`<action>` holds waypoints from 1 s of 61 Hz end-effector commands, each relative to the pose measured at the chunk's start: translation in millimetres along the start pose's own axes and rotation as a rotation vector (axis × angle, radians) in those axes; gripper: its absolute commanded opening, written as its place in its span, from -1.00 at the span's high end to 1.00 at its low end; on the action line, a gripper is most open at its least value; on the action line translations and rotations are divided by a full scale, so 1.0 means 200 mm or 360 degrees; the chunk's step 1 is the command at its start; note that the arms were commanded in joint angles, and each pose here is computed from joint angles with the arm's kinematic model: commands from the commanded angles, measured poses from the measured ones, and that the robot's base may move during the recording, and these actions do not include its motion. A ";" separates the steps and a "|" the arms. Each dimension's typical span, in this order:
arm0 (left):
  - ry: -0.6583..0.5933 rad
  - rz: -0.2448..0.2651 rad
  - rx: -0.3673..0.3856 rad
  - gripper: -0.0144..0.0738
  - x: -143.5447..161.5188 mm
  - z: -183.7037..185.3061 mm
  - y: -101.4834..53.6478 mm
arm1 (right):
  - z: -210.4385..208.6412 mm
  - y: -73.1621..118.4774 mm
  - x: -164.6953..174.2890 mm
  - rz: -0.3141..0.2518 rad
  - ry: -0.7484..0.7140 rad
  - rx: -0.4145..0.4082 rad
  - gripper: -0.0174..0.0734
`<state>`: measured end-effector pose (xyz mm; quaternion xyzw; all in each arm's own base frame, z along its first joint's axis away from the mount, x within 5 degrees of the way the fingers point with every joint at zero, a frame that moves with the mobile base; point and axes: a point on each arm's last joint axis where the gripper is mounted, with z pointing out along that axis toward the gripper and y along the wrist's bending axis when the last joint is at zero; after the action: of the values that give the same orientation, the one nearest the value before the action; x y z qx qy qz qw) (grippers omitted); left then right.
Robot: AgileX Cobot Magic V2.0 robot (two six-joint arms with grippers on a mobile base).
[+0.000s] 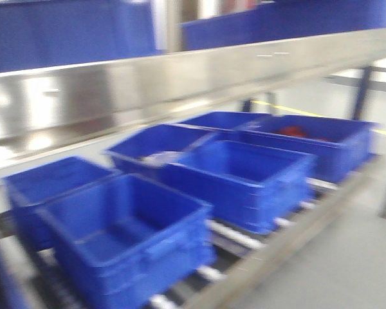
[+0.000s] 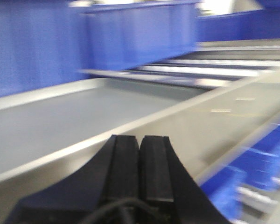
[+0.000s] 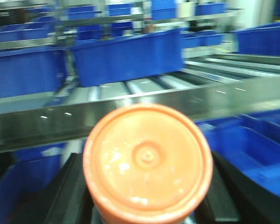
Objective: Grab orange capacitor from left shelf to right conveyor
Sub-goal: 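Drive the base to the conveyor holding the capacitor in the right gripper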
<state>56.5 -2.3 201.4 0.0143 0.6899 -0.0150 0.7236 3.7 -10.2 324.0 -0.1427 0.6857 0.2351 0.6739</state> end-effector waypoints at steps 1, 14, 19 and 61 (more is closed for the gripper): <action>-0.0156 -0.0010 0.0006 0.91 -0.05 -0.01 0.00 | -0.03 0.01 -0.07 -0.0021 -0.0183 -0.0027 0.50; -0.0156 -0.0010 0.0006 0.91 -0.05 -0.01 0.00 | -0.03 0.01 -0.07 -0.0021 -0.0183 -0.0027 0.50; -0.0156 -0.0010 0.0006 0.91 -0.05 -0.01 0.00 | -0.03 0.01 -0.07 -0.0021 -0.0183 -0.0027 0.50; -0.0156 -0.0010 0.0006 0.91 -0.05 -0.01 0.00 | -0.03 0.01 -0.07 -0.0021 -0.0183 -0.0025 0.50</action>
<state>56.5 -2.3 201.4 0.0143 0.6899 -0.0150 0.7236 3.5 -10.4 323.8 -0.1426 0.6857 0.2351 0.6739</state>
